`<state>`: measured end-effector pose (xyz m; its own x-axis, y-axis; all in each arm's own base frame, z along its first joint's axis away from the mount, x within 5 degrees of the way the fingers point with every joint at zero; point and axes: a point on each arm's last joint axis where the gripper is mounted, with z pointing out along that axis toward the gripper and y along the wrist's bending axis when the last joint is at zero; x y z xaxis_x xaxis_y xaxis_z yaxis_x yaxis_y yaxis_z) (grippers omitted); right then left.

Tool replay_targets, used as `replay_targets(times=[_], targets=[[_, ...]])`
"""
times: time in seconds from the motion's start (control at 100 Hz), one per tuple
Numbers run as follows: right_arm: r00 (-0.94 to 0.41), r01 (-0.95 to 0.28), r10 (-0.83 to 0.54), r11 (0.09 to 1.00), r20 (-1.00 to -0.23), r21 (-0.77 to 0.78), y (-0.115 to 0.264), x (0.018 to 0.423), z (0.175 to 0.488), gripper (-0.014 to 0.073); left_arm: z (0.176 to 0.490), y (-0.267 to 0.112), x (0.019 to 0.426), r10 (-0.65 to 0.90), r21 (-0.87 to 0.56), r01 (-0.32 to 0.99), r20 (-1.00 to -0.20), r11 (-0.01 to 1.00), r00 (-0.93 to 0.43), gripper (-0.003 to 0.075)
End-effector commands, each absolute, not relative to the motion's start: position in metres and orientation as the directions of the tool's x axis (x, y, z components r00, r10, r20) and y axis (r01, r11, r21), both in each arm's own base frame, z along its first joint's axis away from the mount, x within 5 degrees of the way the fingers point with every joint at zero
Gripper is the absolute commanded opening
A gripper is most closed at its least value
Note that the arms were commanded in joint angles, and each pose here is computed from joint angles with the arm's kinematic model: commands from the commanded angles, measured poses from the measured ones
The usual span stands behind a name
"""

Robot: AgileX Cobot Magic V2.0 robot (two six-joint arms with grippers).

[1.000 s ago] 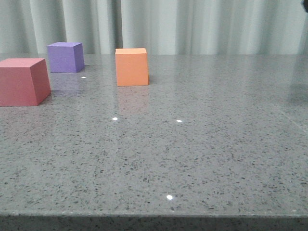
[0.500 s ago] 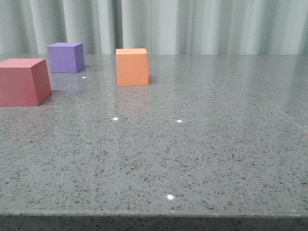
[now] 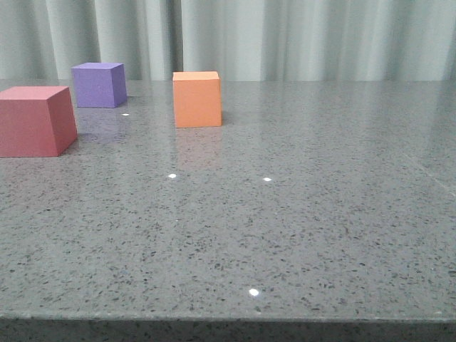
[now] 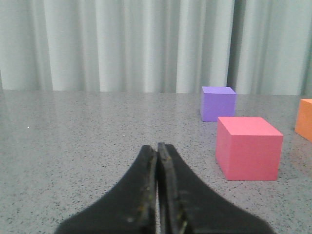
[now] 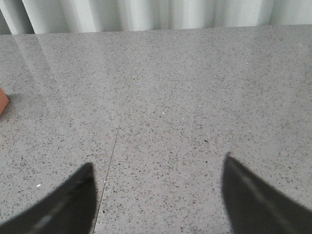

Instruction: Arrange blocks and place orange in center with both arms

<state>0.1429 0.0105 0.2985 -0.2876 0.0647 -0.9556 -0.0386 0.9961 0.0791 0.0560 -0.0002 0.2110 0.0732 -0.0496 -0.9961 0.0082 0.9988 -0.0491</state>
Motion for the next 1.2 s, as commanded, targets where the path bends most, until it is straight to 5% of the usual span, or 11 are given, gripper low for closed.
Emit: replay_targets(times=[0.0,0.17,0.46,0.78,1.19], targets=[[-0.173,-0.058,0.055,0.996,-0.983,0.066,0.011,0.144,0.315,0.0309,0.206,0.000,0.054,-0.058,-0.057,0.012,-0.987,0.998,0.147,-0.0020],[-0.180,-0.057,0.055,0.996,-0.982,0.066,0.011,0.144,0.315,-0.0074,0.206,0.000,0.054,-0.058,-0.057,0.013,-0.987,0.998,0.147,-0.0020],[-0.190,-0.054,0.054,0.996,-0.980,0.066,0.011,0.144,0.314,-0.0069,0.210,0.000,0.054,-0.058,-0.056,0.016,-0.981,0.998,0.187,-0.0020],[-0.190,-0.054,0.054,0.996,-0.980,0.066,0.011,0.144,0.314,-0.0069,0.253,0.000,0.048,-0.170,-0.166,0.037,-0.959,0.985,0.225,-0.0020],[-0.190,-0.054,0.054,0.996,-0.980,0.066,0.011,0.144,0.314,-0.0069,0.363,-0.005,0.080,-0.171,-0.179,0.014,-0.960,0.984,-0.221,-0.0020]])
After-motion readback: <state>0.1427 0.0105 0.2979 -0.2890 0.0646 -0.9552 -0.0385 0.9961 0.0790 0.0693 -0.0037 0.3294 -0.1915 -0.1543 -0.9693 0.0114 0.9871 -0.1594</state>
